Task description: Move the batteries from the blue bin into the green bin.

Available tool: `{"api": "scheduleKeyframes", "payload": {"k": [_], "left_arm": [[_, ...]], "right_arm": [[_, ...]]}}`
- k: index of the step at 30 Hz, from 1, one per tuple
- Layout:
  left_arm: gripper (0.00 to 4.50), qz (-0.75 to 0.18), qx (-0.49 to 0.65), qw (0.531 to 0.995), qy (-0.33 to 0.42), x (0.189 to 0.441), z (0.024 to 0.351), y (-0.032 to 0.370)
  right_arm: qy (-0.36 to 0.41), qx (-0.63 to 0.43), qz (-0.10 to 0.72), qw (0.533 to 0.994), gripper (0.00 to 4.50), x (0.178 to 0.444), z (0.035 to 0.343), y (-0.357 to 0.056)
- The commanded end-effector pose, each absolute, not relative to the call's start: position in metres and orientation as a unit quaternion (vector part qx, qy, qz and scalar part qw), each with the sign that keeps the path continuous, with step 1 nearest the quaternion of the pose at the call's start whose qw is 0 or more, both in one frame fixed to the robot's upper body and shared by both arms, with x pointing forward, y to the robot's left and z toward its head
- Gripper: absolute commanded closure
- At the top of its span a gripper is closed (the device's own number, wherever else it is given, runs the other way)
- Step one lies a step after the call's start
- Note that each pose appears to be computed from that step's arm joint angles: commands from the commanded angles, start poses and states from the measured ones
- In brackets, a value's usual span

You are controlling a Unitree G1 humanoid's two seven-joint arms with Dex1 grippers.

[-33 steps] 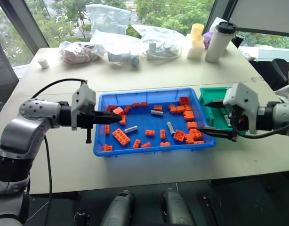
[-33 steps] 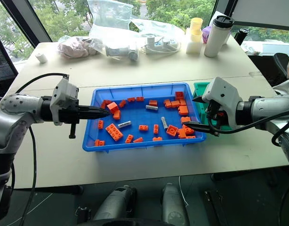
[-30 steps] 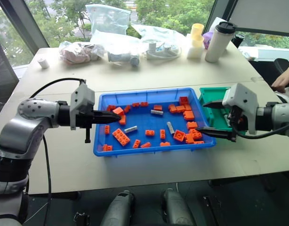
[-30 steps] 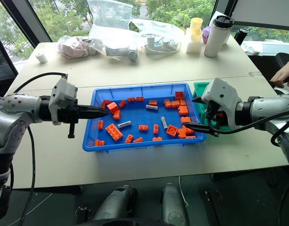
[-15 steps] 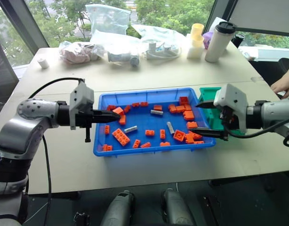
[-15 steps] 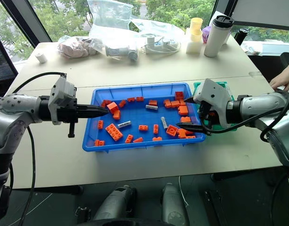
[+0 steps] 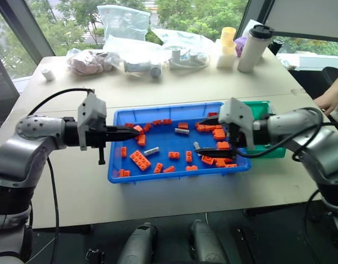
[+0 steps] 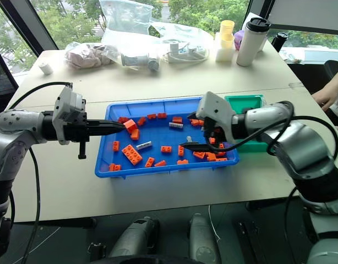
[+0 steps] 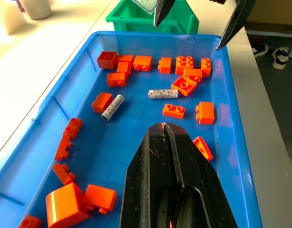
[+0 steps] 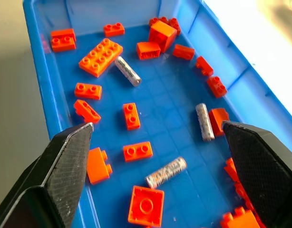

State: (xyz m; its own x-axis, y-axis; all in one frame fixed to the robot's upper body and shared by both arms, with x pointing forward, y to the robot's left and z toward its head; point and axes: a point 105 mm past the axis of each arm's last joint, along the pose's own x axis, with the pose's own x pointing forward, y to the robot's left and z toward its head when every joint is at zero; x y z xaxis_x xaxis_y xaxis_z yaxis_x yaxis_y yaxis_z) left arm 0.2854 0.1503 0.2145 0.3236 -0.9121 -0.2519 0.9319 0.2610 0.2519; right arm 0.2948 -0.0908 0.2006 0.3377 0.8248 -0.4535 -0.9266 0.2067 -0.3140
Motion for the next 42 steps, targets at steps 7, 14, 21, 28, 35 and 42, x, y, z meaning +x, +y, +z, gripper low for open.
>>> {"api": "scheduleKeyframes", "payload": {"k": [7,14,21,28,35,42], "left_arm": [[4.50,-0.554,0.199,0.808,0.011,0.279,0.225,0.159],[4.50,-0.542,0.198,0.816,0.010,0.275,0.224,0.160],[4.50,-0.537,0.207,0.818,0.013,0.271,0.221,0.158],[4.50,-0.538,0.212,0.816,0.016,0.271,0.217,0.156],[4.50,-0.562,0.242,0.791,0.020,0.273,0.210,0.146],[4.50,-0.589,0.278,0.759,0.008,0.283,0.201,0.133]], "right_arm": [[0.098,-0.310,0.629,0.706,0.03,0.328,0.162,-0.021],[0.119,-0.325,0.643,0.683,0.03,0.346,0.135,0.001],[0.145,-0.333,0.639,0.678,0.58,0.363,0.119,0.008],[0.141,-0.345,0.634,0.678,3.98,0.368,0.117,0.010],[0.080,-0.345,0.582,0.732,4.41,0.374,0.161,-0.017],[0.079,-0.321,0.398,0.856,4.41,0.361,0.225,-0.143]]}}
